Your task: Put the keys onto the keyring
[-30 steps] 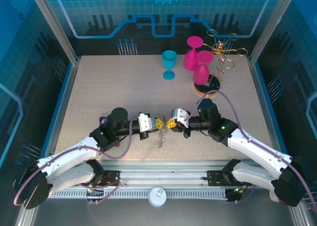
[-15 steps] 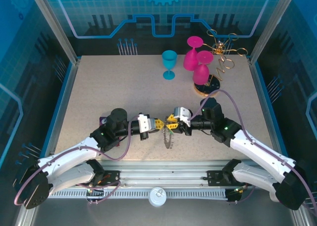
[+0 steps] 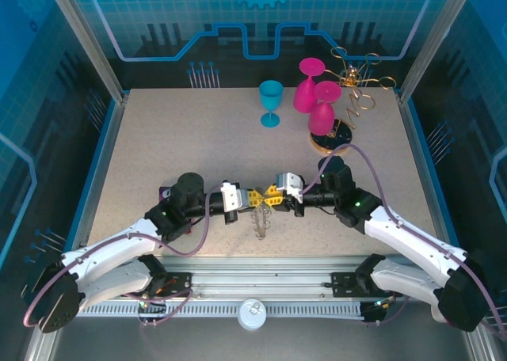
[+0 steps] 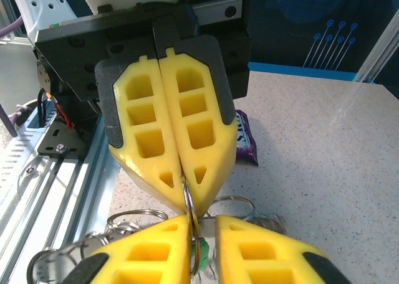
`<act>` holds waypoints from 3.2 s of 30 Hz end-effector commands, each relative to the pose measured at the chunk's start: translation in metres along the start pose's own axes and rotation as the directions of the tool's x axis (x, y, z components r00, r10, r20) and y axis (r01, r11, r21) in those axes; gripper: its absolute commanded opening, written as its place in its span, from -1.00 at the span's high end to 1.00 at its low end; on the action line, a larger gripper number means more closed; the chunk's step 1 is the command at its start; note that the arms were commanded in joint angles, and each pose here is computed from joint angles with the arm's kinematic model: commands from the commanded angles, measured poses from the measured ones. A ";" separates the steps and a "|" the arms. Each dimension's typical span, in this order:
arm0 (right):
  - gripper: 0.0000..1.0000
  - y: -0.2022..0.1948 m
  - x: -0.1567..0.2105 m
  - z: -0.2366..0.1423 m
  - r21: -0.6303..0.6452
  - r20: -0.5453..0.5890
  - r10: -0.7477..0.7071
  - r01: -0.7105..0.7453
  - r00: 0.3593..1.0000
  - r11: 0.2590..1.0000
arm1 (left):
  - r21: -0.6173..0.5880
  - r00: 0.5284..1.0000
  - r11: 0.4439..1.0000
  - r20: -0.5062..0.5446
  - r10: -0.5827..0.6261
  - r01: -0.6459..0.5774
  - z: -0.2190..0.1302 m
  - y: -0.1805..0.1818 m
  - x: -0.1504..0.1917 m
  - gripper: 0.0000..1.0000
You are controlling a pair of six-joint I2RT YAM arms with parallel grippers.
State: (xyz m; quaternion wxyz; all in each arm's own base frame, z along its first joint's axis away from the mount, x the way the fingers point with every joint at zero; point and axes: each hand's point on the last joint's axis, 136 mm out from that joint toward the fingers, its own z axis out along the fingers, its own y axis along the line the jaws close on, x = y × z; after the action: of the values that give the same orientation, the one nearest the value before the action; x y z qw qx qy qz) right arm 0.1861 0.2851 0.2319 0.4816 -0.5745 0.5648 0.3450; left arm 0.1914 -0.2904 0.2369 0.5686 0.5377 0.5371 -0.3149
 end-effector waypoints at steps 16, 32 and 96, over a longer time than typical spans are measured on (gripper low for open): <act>1.00 0.002 0.001 -0.002 -0.032 -0.195 -0.133 0.130 0.972 0.991 | -0.081 0.985 0.997 -0.168 -0.033 0.019 -0.002 0.018 0.015 0.44; 1.00 0.003 0.004 0.013 -0.088 -0.390 -0.261 0.246 0.883 0.965 | -0.043 0.990 0.999 -0.139 -0.026 0.020 0.000 0.017 -0.001 0.81; 0.42 -0.001 -0.015 -0.010 0.044 0.003 -0.011 0.011 1.000 0.999 | 0.013 0.998 1.000 0.054 0.025 -0.026 -0.007 -0.004 -0.020 1.00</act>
State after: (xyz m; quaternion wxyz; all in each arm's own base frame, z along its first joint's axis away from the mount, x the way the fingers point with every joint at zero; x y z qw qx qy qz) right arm 0.1858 0.2840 0.2375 0.4731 -0.5706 0.5850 0.3291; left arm 0.1895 -0.2860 0.2424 0.5654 0.5359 0.5449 -0.3103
